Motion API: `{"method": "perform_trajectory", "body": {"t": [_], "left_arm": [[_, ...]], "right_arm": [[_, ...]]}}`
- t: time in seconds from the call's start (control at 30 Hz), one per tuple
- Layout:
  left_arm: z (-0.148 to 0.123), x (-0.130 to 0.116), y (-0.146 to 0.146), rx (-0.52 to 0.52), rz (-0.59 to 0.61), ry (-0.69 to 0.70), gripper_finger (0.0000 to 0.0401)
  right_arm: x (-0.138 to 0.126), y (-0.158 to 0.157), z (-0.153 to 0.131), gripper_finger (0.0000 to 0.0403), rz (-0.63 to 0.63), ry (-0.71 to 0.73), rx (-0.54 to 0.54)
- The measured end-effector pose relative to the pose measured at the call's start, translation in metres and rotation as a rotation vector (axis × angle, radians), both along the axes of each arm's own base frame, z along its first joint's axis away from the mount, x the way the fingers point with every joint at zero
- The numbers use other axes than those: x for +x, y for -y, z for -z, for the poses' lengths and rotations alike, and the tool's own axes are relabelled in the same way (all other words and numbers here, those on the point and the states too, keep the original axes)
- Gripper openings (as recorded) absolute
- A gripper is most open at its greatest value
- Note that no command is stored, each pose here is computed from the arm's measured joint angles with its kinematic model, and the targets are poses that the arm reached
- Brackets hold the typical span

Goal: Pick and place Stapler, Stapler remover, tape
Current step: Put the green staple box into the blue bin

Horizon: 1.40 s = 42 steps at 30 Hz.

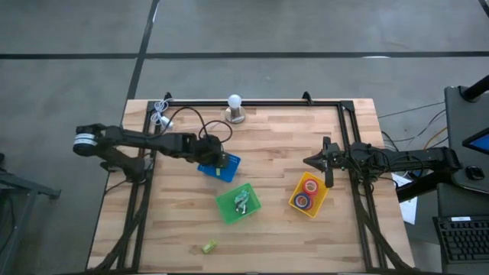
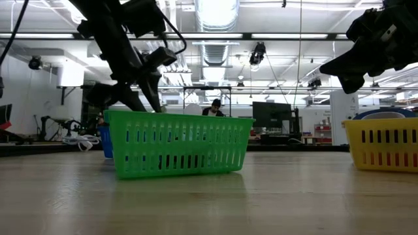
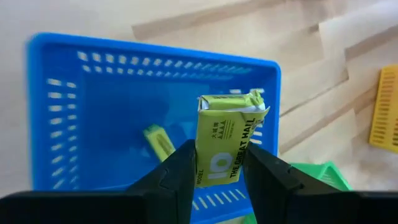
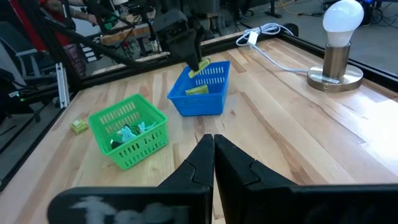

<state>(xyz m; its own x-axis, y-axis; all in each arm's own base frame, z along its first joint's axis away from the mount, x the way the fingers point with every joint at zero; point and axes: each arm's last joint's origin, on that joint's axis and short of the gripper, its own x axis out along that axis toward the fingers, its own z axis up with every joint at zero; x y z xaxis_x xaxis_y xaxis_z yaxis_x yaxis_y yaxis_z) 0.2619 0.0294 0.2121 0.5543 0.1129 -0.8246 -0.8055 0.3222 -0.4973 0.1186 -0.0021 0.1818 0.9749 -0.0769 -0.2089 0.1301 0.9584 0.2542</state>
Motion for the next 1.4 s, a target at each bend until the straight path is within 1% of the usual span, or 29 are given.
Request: {"method": "perform_trajectory", "body": {"t": [0.1, 0.23, 0.3, 0.4, 0.57, 0.67, 0.73, 0.87, 0.97, 1.03, 1.17, 1.27, 1.33, 1.4], "left_arm": [[0.005, 0.006, 0.0, -0.02, 0.003, 0.011, 0.0124], [0.007, 0.009, 0.0, -0.02, 0.001, 0.022, 0.0125], [0.007, 0.009, -0.001, -0.021, 0.0, 0.021, 0.0132], [0.005, 0.008, -0.001, -0.02, -0.002, 0.03, 0.0158], [-0.001, 0.006, -0.001, -0.017, 0.0, 0.055, 0.0221], [-0.01, 0.006, 0.0, -0.013, 0.004, 0.118, 0.0249], [-0.017, 0.004, 0.001, -0.029, 0.026, 0.163, 0.0259], [-0.035, 0.001, 0.01, -0.065, 0.131, 0.239, 0.0262], [-0.045, -0.003, 0.025, -0.067, 0.251, 0.268, 0.026], [-0.049, -0.008, 0.036, -0.074, 0.306, 0.266, 0.0259], [-0.055, -0.013, 0.063, -0.088, 0.412, 0.283, 0.0259], [-0.061, -0.016, 0.089, -0.066, 0.545, 0.303, 0.0259], [-0.063, -0.018, 0.105, -0.047, 0.585, 0.307, 0.0259], [-0.063, -0.022, 0.118, -0.042, 0.594, 0.299, 0.0259]], "right_arm": [[0.0, 0.0, 0.0, 0.0009, 0.0, 0.0, 0.0], [0.0, 0.0, 0.0, 0.0009, 0.0, 0.0, 0.0], [0.0, 0.0, 0.0, 0.0009, 0.0, 0.0, 0.0], [0.0, 0.0, 0.0, 0.0009, 0.0, 0.0, 0.0], [0.0, 0.0, 0.0, 0.0009, 0.0, 0.0, 0.0], [0.0, 0.0, 0.0, 0.0009, 0.0, 0.0, 0.0], [0.0, 0.0, 0.0, 0.0009, 0.0, 0.0, 0.0], [0.0, 0.0, 0.0, 0.0009, 0.0, 0.0, 0.0], [0.0, 0.0, 0.0, 0.0009, 0.0, 0.0, 0.0], [0.0, 0.0, 0.0, 0.0009, 0.0, 0.0, 0.0], [0.0, 0.0, 0.0, 0.0009, 0.0, 0.0, 0.0], [0.0, 0.0, 0.0, 0.0009, 0.0, 0.0, 0.0], [0.0, 0.0, 0.0, 0.0009, 0.0, 0.0, 0.0], [0.0, 0.0, 0.0, 0.0009, 0.0, 0.0, 0.0]]}}
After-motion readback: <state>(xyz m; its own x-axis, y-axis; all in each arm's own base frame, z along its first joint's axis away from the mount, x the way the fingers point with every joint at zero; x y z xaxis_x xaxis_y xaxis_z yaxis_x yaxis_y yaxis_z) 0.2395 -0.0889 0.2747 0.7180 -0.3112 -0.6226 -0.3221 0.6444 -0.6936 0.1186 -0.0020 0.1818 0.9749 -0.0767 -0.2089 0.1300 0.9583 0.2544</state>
